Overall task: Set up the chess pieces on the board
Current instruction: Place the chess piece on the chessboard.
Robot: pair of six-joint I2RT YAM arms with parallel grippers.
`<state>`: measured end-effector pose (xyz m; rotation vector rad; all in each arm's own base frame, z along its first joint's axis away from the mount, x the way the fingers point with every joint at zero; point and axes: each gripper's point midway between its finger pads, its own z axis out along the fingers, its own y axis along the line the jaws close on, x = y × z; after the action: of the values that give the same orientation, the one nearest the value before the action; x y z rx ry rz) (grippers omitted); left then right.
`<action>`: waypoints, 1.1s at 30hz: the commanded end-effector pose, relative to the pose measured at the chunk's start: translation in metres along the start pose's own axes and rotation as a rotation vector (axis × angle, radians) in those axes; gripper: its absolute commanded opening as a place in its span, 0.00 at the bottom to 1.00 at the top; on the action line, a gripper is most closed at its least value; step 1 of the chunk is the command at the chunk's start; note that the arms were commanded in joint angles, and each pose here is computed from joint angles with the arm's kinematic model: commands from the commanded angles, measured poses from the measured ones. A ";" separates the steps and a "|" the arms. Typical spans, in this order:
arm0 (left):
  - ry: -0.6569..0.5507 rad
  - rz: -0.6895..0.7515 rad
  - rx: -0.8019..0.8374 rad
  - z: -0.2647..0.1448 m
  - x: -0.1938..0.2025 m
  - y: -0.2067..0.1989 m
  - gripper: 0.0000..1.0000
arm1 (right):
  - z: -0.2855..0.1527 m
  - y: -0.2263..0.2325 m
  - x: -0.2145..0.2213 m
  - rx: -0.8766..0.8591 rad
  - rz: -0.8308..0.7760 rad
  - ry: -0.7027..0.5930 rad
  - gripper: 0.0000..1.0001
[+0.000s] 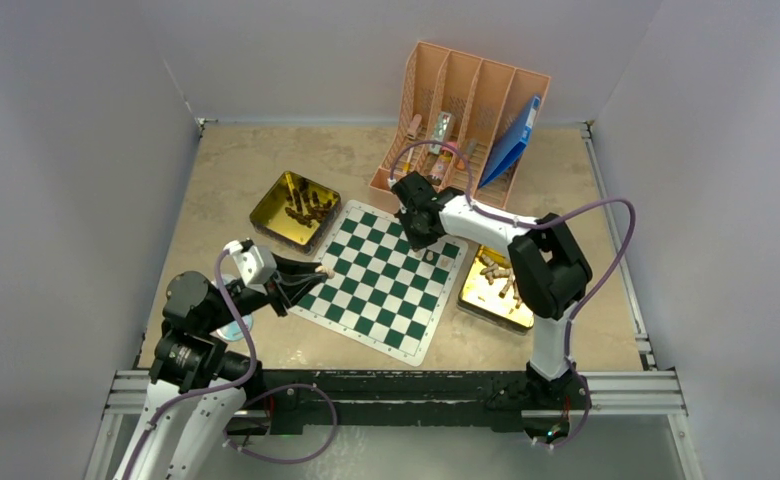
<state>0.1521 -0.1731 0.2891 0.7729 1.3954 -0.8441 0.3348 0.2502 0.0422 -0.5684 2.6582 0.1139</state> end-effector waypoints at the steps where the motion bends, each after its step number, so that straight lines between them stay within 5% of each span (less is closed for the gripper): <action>1: -0.023 0.045 0.028 0.001 -0.006 -0.003 0.00 | -0.006 0.004 -0.018 -0.025 -0.004 -0.036 0.07; 10: -0.015 0.036 0.027 0.002 -0.004 -0.002 0.00 | 0.003 0.004 -0.012 -0.027 -0.009 -0.005 0.10; 23: -0.013 0.029 0.010 0.001 -0.003 0.000 0.00 | -0.015 0.006 -0.024 -0.042 0.001 -0.040 0.37; 33: -0.022 -0.050 -0.050 0.015 0.003 0.020 0.00 | -0.086 0.012 -0.057 -0.122 0.022 -0.258 0.39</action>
<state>0.1638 -0.1731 0.2739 0.7141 1.4481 -0.8554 0.3410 0.2590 0.0783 -0.5597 2.5915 0.1935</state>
